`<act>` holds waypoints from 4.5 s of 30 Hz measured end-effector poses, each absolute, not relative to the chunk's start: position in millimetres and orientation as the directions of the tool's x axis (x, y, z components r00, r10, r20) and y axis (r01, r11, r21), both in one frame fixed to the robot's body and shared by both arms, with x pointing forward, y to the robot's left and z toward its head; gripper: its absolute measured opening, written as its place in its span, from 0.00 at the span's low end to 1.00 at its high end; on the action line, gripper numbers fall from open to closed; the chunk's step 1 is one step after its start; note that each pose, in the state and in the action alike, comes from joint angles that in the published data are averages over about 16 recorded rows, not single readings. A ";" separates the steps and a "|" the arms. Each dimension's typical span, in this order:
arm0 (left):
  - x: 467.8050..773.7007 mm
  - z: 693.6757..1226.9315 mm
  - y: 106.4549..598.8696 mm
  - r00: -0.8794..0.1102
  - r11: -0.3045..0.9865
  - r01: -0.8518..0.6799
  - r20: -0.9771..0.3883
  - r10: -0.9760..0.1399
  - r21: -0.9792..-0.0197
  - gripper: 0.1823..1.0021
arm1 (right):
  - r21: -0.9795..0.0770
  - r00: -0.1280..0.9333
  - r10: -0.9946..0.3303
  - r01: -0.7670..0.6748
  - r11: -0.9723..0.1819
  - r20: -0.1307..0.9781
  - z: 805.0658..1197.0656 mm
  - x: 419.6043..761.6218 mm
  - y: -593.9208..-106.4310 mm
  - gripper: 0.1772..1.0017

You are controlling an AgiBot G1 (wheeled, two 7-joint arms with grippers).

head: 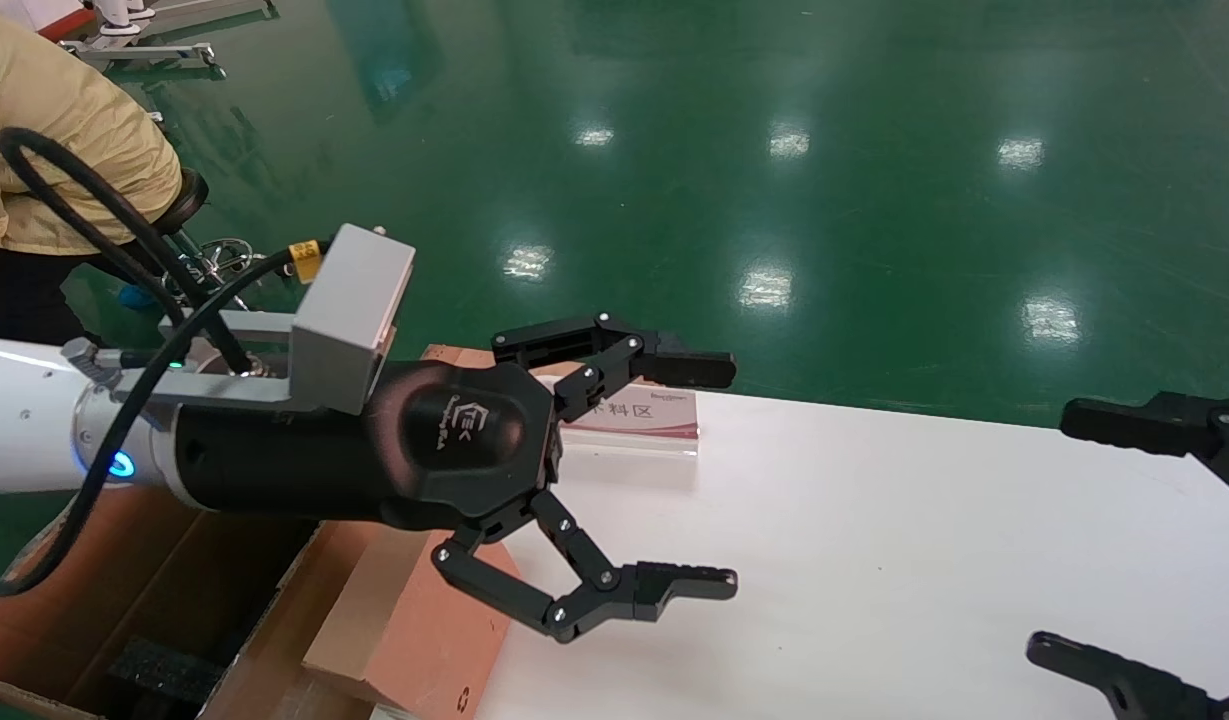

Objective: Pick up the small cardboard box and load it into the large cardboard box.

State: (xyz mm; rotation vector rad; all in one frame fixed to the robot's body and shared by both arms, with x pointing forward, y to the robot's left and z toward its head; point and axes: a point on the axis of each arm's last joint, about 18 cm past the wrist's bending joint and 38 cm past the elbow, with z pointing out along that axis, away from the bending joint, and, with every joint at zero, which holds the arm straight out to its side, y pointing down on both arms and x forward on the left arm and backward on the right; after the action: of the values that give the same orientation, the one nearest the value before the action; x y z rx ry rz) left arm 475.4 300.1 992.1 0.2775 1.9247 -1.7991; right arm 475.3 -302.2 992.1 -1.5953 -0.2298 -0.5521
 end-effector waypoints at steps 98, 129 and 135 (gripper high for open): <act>532.9 985.4 337.8 -0.414 0.466 -0.798 -0.214 -0.885 -0.382 1.00 | -0.879 0.861 -0.178 0.464 -0.112 0.477 992.1 475.4 -302.2 1.00; 530.2 978.0 341.1 -0.422 0.463 -0.803 -0.189 -0.886 -0.375 0.95 | -0.879 0.861 -0.179 0.464 -0.111 0.477 992.2 475.5 -302.3 0.95; 530.3 978.3 341.0 -0.422 0.463 -0.803 -0.190 -0.887 -0.375 0.87 | -0.879 0.861 -0.179 0.464 -0.111 0.477 992.2 475.5 -302.3 0.86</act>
State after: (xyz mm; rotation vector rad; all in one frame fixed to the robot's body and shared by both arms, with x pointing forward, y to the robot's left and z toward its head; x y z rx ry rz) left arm 530.3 341.0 978.3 -1.4267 2.3570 -0.3218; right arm 475.5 -302.3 992.2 -1.5948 -0.2293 -0.5521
